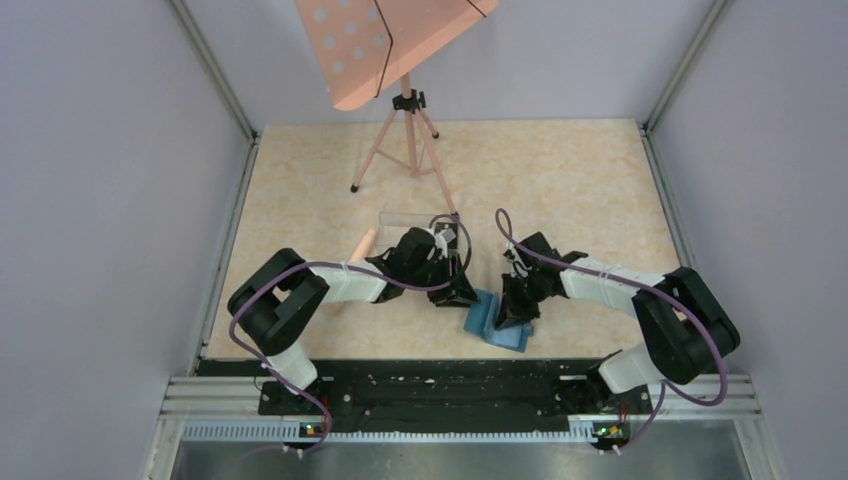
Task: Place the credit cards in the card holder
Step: Close the card holder at the center of the board.
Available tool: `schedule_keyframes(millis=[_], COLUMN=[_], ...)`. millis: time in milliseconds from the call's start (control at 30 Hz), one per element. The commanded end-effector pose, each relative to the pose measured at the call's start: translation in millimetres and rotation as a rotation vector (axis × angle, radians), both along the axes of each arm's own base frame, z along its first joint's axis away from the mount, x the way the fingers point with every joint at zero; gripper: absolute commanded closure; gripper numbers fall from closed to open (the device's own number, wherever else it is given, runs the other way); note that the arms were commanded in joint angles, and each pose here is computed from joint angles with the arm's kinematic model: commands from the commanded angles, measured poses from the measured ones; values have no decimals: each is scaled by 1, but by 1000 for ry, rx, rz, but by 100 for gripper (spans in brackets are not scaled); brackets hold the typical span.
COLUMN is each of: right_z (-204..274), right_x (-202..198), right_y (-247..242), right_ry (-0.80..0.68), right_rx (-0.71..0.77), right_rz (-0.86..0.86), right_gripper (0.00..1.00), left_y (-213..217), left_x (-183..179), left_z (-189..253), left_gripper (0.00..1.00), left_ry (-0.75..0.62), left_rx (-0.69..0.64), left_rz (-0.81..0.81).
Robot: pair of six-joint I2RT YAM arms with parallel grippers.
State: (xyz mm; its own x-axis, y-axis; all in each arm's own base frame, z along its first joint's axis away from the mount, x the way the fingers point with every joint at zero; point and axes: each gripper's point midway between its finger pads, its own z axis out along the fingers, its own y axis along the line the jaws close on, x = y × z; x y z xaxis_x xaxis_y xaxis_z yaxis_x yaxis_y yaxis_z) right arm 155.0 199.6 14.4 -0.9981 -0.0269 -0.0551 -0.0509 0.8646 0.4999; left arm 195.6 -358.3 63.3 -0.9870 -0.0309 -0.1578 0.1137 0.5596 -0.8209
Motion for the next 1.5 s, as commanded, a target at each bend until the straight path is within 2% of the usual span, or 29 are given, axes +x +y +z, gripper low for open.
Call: schedule_keyframes(millis=[0, 333, 600, 967, 1267, 1467], right_z=[-14, -8, -8, 0, 6, 6], right_x=[21, 22, 23, 29, 36, 36], right_y=[-4, -5, -4, 4, 11, 11], right_ry=[-91, -108, -117, -159, -197, -196], right_rx=[-32, -19, -15, 37, 74, 72], right_rz=[-19, -21, -11, 28, 44, 42], right_gripper=[100, 100, 100, 100, 100, 100], left_y=[-29, -22, -24, -32, -18, -19], left_x=[-15, -13, -13, -19, -20, -18], left_z=[36, 20, 18, 15, -2, 5], left_gripper=[55, 59, 69, 69, 60, 71], left_ry=[-24, -32, -34, -24, -21, -43], left_rx=[-144, -5, 28, 40, 176, 151], left_rz=[-120, -116, -137, -178, -173, -162])
